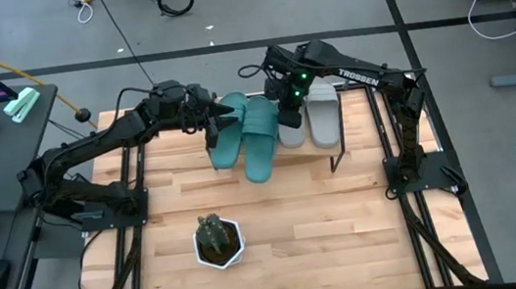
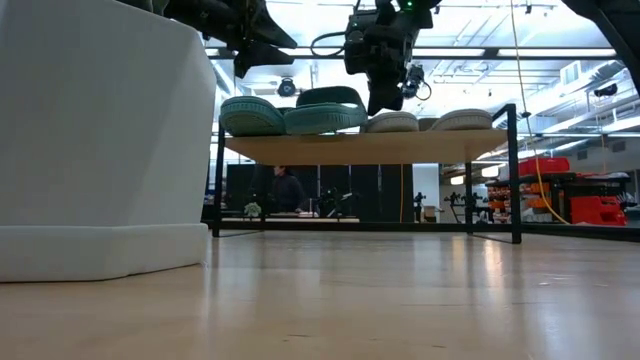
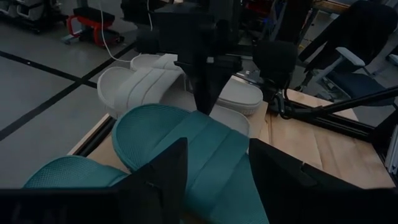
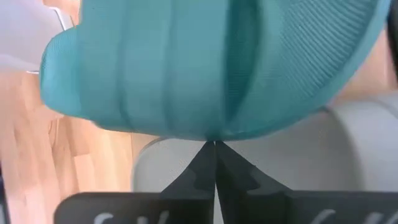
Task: Pick and place slides into the shelf
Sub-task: Put the green slide on the shelf, then adjust the gray slide on the shelf
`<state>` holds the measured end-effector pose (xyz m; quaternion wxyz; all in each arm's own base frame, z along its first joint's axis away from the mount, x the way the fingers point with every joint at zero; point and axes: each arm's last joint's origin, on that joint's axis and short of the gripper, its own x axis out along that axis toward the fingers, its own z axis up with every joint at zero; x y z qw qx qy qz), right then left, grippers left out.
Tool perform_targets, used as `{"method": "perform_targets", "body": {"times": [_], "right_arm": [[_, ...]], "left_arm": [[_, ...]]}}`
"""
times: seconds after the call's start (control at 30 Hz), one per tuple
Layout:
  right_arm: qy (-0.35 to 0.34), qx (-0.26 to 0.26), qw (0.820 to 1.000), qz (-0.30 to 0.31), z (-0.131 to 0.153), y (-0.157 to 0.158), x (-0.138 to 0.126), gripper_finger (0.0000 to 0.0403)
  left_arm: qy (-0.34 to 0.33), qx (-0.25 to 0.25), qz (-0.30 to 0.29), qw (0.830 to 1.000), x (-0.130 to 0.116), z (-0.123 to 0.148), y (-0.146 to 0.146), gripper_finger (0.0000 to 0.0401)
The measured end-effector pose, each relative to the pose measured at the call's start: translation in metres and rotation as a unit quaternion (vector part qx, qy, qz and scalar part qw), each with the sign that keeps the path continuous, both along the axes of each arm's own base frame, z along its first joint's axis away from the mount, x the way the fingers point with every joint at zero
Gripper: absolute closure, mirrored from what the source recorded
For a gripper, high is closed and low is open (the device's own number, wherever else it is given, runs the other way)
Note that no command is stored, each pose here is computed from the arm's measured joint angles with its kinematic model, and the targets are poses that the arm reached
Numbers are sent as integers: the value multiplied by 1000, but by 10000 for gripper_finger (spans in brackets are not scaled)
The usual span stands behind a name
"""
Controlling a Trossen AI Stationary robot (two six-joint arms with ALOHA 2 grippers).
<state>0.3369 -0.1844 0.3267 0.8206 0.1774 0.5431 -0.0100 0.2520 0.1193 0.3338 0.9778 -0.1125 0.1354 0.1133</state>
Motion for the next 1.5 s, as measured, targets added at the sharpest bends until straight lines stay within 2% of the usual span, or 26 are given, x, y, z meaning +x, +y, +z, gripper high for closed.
{"method": "perform_targets", "body": {"times": [0.13,0.6,0.97,1.13,1.33,1.5], "right_arm": [[15,8,1000,5,-1,1,-3,379],[26,-24,999,3,5,1,-9,345],[-24,-60,998,-8,46,13,-37,341],[-81,-61,995,-11,59,14,-37,341],[-128,-98,987,-16,59,6,-23,341],[-104,-106,988,-40,54,-3,-25,341]], "left_arm": [[0,0,0,1000,0,0,0,229],[0,0,0,1000,0,0,0,228],[1,3,-1,1000,0,0,0,220],[5,16,-9,1000,1,0,-2,216],[6,11,-8,1000,1,-1,-2,212],[4,-5,-3,1000,1,-1,-2,219]]}}
